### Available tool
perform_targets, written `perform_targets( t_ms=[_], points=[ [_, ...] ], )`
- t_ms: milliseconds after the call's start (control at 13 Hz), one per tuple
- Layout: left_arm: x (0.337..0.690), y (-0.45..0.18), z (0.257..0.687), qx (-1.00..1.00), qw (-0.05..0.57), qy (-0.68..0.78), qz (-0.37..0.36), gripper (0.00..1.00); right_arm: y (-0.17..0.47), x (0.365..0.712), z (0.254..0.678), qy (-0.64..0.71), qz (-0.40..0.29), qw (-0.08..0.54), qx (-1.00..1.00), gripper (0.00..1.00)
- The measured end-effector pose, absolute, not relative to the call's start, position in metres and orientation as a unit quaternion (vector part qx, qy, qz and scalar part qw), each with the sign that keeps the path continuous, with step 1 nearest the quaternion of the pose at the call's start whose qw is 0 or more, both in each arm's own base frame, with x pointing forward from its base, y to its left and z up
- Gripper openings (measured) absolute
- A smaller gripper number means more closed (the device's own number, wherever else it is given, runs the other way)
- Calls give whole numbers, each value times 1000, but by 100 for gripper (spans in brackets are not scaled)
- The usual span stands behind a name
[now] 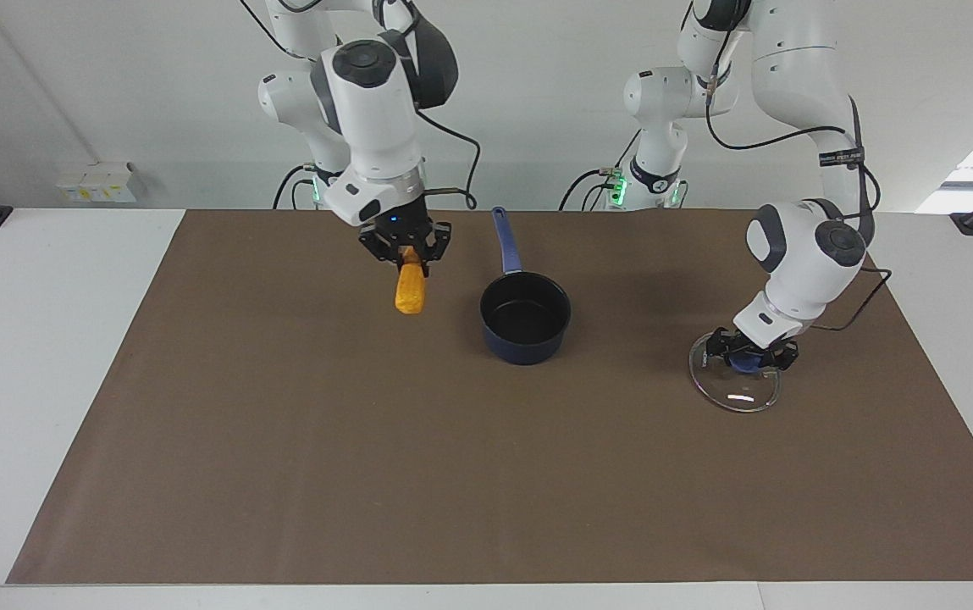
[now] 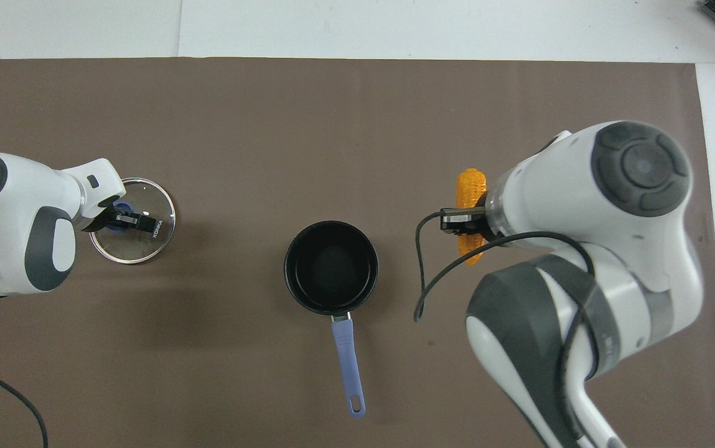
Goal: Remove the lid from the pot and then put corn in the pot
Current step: 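Carry the corn over the pot with the right gripper while the left lowers the lid, then lower the corn into the pot while the left gripper releases the lid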
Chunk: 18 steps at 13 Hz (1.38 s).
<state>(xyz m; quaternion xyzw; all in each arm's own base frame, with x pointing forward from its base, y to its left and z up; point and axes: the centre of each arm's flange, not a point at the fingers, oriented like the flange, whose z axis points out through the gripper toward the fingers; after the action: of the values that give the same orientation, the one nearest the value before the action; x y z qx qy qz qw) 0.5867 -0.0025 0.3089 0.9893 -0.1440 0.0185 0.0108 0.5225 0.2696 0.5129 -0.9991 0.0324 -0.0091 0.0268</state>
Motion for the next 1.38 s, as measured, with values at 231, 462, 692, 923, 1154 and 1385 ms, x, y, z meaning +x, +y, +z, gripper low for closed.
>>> perform_targets(
  t_ms=[231, 462, 692, 923, 1154, 1385],
  points=[
    [590, 4, 313, 990, 9, -138, 26, 87, 321, 521, 476, 24, -17, 37, -999, 35],
    [602, 2, 331, 990, 7, -136, 46, 100, 357, 525, 446, 21, -9, 47, -999, 35],
    [618, -2, 364, 992, 9, -109, 58, 100, 409, 506, 412, -7, -11, 47, -999, 35],
    [629, -6, 410, 995, 14, -82, 48, 100, 428, 500, 383, -16, -8, 42, -999, 35],
    [621, -7, 463, 997, 16, -60, 39, 100, 425, 504, 373, -11, -4, 36, -999, 35],
    [599, -10, 517, 999, 16, -36, 24, 100, 423, 502, 367, -11, 1, 31, -999, 35]
  ],
)
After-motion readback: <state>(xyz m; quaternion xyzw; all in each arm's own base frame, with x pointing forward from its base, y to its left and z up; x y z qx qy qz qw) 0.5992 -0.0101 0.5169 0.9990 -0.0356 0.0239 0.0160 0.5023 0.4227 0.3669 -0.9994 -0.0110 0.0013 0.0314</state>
